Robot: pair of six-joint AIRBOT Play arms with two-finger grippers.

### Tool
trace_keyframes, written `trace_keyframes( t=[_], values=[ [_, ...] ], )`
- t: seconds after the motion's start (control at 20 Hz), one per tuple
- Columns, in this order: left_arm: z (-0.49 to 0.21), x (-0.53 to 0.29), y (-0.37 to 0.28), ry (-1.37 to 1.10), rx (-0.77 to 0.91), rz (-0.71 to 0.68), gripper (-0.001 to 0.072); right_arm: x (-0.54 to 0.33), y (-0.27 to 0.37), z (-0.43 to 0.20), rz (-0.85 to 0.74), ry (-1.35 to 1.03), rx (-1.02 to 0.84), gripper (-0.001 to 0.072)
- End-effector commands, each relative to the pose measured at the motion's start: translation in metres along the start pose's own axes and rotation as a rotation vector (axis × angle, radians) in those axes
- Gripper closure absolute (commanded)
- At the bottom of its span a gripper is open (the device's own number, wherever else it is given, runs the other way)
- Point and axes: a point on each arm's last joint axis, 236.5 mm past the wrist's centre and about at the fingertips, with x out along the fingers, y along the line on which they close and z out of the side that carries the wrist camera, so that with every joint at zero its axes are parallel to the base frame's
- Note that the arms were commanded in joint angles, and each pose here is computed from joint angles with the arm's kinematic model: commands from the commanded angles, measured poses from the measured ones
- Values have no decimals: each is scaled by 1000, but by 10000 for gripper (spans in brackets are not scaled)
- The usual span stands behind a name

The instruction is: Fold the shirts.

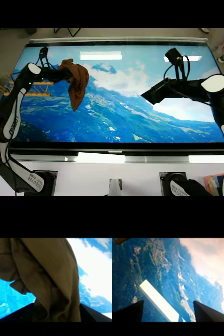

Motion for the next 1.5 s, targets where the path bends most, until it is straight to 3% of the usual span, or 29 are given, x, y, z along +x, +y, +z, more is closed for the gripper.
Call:
trace_keyframes(
  t=[0.0, 0.3, 0.35, 0.4, 0.5, 0.6, 0.7, 0.8, 1.05, 1.25, 1.45],
  values=[
    [-9, 28, 17, 20, -31, 20, 21, 0, 0, 0, -1, -1, 9, 27],
    [-48, 51, 18, 138, -48, 5, 33, 0, -2, 2, -9, -7, 9, 28],
    [-50, 53, 16, 142, -44, 3, 82, 0, -2, 2, -8, -6, 9, 28],
    [-52, 55, 12, 145, -41, -1, 223, 0, -2, 2, -8, -7, 10, 28],
    [-54, 57, 6, 149, -42, -12, 392, 0, -2, 2, -8, -7, 17, 28],
    [-50, 56, -4, 137, -86, -51, 667, 0, -2, 2, -8, -7, 21, 28],
    [-30, 45, -22, 90, -191, -123, 669, 0, -2, 2, -8, -7, 32, 28],
    [16, 11, -50, -12, -193, -194, 671, -2, -3, 3, -16, -12, 27, 28],
    [118, -209, -189, -403, 307, -313, 671, -54, -31, 50, -246, -83, -159, 30],
    [69, -370, -311, -530, 578, -448, 671, -155, -33, 113, -493, -212, -167, 30],
    [-22, -367, -374, -342, 574, -557, 671, -241, -5, 134, -653, -338, -189, 30]
  ],
)
